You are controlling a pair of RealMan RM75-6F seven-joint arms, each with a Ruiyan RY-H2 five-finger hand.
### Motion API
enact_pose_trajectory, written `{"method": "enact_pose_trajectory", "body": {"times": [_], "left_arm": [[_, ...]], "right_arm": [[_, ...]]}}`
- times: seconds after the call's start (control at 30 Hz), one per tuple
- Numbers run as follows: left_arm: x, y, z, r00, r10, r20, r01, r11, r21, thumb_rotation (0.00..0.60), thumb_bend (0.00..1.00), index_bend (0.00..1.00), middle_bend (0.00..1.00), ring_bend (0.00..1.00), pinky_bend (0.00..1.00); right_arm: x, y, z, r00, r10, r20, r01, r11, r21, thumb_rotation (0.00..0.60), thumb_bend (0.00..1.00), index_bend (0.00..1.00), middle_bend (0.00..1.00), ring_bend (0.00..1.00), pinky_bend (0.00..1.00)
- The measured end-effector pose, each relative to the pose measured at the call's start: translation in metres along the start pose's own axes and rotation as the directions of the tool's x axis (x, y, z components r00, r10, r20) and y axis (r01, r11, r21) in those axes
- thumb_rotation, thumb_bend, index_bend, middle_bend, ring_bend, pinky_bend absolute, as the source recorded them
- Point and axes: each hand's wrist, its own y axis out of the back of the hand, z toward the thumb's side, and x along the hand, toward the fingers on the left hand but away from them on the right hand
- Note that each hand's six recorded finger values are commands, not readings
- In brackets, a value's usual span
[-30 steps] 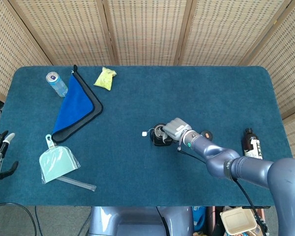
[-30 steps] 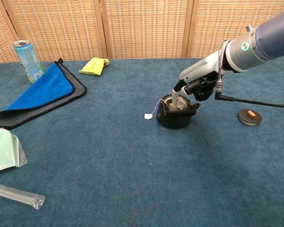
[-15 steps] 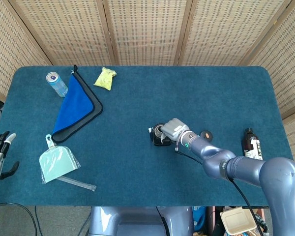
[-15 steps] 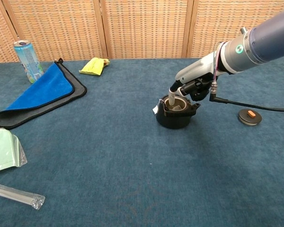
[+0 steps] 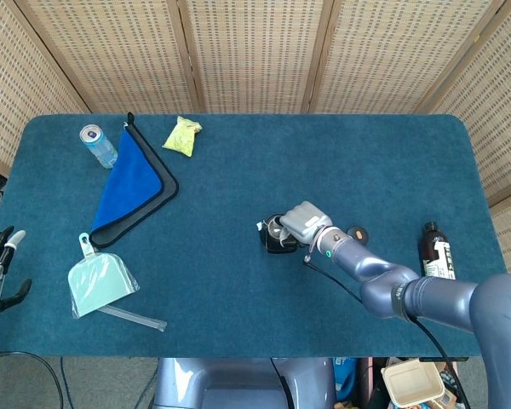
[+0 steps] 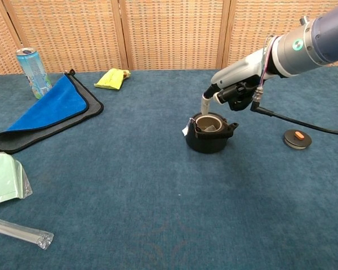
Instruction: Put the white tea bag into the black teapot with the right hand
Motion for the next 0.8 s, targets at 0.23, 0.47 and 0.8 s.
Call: {"method": "enact_pose_trajectory", "body": {"times": [0.23,0.47,0.8], "left_arm": [[0.000,0.003,0.003,1.000,0.008,0.008,-0.008,1.000,-0.005,0.600,0.38,0.02,0.00,0.00,0.00],[-0.002,0.006,0.003,1.000,0.016,0.005,-0.016,1.000,-0.010,0.600,0.38,0.02,0.00,0.00,0.00],[-0.002,0.012,0.008,0.999,0.041,0.019,-0.040,0.999,-0.024,0.600,0.38,0.02,0.00,0.00,0.00]], "right_arm": [[0.022,0.012,-0.008,0.996,-0.089,0.016,0.090,0.995,-0.043,0.000,1.00,0.22,1.00,1.00,1.00],[0.058,0.023,-0.033,0.957,-0.278,0.076,0.286,0.952,-0.111,0.000,1.00,0.22,0.91,0.98,1.00],[0.114,0.014,-0.067,0.839,-0.497,0.220,0.535,0.828,-0.166,0.000,0.76,0.22,0.64,0.70,0.78]]}}
